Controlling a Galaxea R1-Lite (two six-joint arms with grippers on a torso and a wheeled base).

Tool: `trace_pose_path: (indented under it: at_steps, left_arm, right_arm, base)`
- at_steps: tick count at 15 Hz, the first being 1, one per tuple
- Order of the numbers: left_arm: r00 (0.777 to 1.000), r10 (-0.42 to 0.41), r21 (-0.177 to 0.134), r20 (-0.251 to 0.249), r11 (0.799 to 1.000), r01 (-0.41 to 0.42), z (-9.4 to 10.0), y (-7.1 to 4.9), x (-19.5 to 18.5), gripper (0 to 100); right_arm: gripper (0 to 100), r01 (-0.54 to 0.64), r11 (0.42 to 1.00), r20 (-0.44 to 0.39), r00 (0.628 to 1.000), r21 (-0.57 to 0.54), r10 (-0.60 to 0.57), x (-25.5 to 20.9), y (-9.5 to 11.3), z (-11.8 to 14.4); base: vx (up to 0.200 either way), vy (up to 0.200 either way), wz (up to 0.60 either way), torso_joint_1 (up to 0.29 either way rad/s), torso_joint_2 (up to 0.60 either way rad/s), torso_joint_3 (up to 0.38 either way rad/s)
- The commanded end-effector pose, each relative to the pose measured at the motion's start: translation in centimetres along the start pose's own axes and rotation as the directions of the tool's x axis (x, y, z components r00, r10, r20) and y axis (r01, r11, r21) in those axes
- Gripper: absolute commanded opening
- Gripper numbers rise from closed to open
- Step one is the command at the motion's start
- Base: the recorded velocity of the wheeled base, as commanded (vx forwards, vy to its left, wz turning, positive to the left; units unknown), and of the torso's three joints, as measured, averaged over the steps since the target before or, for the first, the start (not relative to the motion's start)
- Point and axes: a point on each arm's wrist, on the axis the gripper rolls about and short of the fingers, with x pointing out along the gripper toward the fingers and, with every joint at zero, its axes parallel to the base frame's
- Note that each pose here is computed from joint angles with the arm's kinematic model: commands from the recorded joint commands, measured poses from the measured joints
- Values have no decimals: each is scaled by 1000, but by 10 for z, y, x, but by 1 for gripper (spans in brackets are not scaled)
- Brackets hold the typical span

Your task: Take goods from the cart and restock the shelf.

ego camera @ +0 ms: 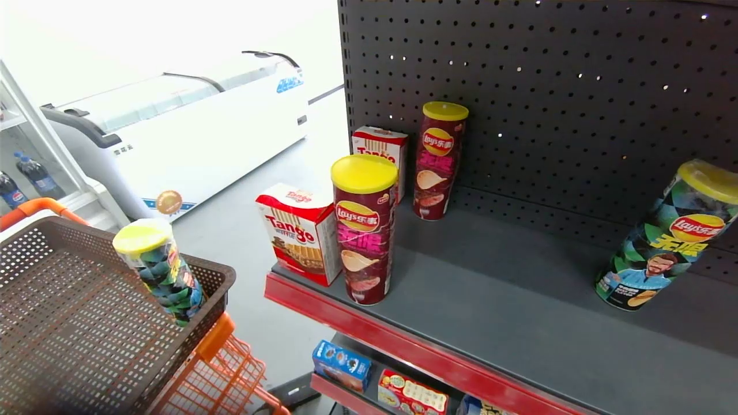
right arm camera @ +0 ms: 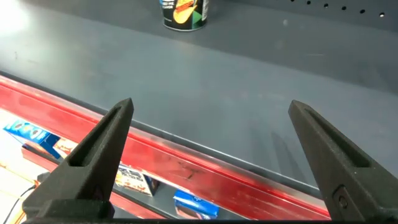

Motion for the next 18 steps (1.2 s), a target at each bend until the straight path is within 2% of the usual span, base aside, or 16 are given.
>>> trace_pose_path:
  at_steps: [1,2,3,4,5,7,9,11,13,14,16,18]
  left_arm:
    - [984,24,1,-177,1000,-24,38,3,34,100]
    - [982,39,4,-183,999,-39,45,4,41,100]
    - [976,60,9,-211,998,-59,58,5,60,100]
    - [974,56,9,-221,998,-56,61,6,69,100]
    - [964,74,7,-256,997,-75,64,8,90,100]
    - [960,115,13,-254,993,-115,66,13,114,100]
    - [950,108,29,-293,994,-104,58,15,142,100]
    - [945,106,28,-311,994,-102,48,16,154,100]
    - [930,112,21,-349,993,-112,34,19,177,100]
    - [928,112,22,-356,994,-111,25,20,187,100]
    - [932,123,33,-340,992,-119,13,22,203,100]
    - [916,188,52,-354,982,-181,3,28,218,100]
  right_arm:
    - [100,-1,1000,0,1000,0,1,0,0,0]
    - [100,-1,1000,0,1000,0,1,0,0,0]
    - [100,-1,1000,0,1000,0,1,0,0,0]
    - [100,-1,1000,0,1000,0,1,0,0,0]
    - [100,-1,1000,2,1000,0,1,0,0,0]
    - [100,-1,1000,0,1000,0,1,0,0,0]
    - [100,-1,1000,0,1000,0,1,0,0,0]
    - [100,-1,1000,0,1000,0,1,0,0,0]
    - [100,-1,1000,0,1000,0,1,0,0,0]
    - [100,-1,1000,0,1000,0,1,0,0,0]
    - [100,-1,1000,0,1000,0,1,0,0,0]
    - [100,-1,1000,0,1000,0,1,0,0,0]
  base:
    - [0,0,0,0,0,0]
    - [0,0,0,0,0,0]
    - [0,0,0,0,0,0]
    - [0,0,0,0,0,0]
    - [0,0,0,0,0,0]
    - [0,0,0,0,0,0]
    - [0,0,0,0,0,0]
    - [0,0,0,0,0,0]
    - [0,0,0,0,0,0]
    - [0,0,0,0,0,0]
    - [0,0,0,0,0,0]
    - [0,0,0,0,0,0]
